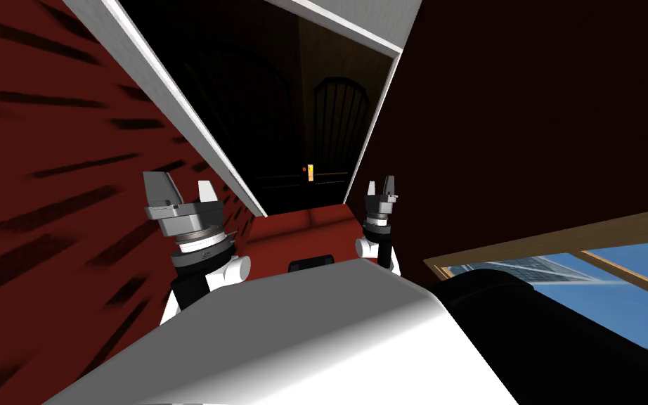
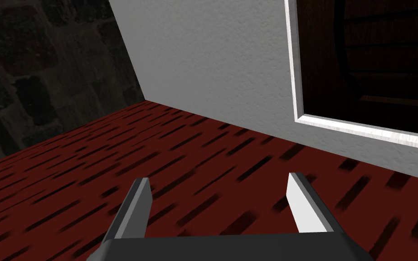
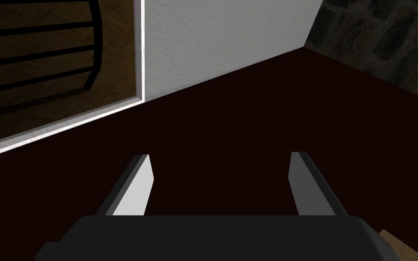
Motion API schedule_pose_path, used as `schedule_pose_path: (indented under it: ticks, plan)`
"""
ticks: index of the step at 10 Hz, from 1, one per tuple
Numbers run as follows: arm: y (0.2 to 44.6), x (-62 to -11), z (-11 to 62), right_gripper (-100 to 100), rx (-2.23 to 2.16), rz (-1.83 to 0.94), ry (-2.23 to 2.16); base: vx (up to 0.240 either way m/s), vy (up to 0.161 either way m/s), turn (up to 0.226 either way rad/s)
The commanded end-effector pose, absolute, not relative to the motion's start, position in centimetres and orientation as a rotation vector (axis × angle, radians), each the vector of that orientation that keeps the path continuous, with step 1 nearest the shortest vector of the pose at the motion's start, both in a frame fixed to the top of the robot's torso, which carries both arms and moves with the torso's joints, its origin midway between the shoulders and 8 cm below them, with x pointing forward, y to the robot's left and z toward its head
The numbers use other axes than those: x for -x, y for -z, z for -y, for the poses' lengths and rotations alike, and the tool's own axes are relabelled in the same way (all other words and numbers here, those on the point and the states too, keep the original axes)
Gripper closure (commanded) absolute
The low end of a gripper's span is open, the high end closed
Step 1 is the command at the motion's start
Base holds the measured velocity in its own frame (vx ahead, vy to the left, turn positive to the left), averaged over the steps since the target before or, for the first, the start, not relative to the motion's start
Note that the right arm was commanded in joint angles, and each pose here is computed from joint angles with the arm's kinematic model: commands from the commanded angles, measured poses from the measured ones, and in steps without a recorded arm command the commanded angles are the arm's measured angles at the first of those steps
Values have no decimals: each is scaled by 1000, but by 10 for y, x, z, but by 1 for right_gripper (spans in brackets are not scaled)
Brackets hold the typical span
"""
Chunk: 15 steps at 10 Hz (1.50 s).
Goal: Pull the door open
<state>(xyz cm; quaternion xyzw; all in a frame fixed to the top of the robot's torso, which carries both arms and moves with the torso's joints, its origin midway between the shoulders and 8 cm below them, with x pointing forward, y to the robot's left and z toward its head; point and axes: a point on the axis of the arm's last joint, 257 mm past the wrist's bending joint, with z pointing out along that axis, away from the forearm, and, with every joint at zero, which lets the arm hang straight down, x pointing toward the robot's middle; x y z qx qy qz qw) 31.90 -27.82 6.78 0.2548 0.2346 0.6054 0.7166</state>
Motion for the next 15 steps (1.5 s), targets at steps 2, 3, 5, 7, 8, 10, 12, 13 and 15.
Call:
schedule_pose_path:
  ticks: [2, 3, 5, 7, 8, 10, 12, 13, 15]
  plan:
    - [-57, -328, 278, -100, -578, -550, -1340, 150, 9, 32]
    - [-49, -334, 278, -100, -589, -572, -1339, 179, 23, 30]
    - [-34, -345, 278, -100, -611, -611, -1337, 211, 41, 47]
    - [-20, -355, 279, -100, -633, -645, -1334, 188, 18, 35]
    - [-15, -358, 279, -100, -640, -657, -1333, 119, 3, 35]
    - [1, -369, 280, -100, -666, -694, -1328, 126, 23, 40]
    - [19, -379, 282, -100, -695, -733, -1322, 146, 23, 49]
    - [32, -386, 283, -100, -716, -759, -1317, 150, 12, 57]
    - [45, -393, 285, -100, -738, -786, -1311, 140, 34, 39]
